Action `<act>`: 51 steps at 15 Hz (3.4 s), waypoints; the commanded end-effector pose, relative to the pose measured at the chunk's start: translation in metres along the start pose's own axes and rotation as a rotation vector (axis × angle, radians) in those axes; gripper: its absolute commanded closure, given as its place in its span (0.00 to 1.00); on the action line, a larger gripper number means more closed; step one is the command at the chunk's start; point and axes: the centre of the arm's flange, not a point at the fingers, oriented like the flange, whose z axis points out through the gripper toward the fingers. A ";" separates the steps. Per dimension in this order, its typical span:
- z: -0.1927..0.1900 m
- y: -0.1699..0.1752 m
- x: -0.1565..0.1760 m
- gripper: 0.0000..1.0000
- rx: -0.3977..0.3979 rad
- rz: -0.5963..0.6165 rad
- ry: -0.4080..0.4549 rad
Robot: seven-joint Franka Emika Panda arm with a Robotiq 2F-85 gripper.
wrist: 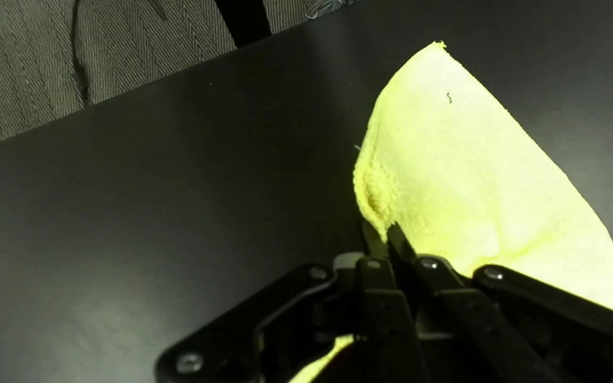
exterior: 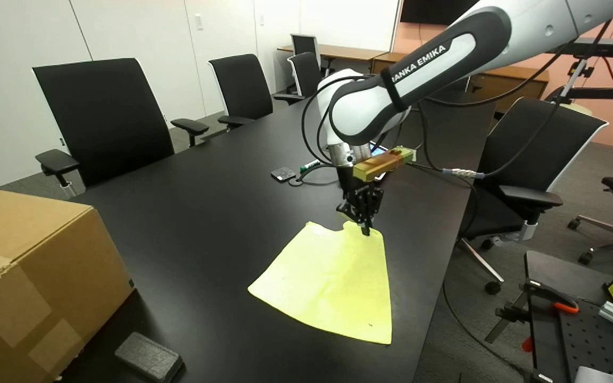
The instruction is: Fold the towel in half
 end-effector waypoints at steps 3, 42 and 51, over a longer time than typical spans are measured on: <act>-0.006 -0.001 0.079 0.94 -0.028 -0.024 -0.090; -0.007 0.013 0.149 0.17 0.123 0.397 0.289; 0.001 0.004 0.067 0.00 0.081 -0.091 0.221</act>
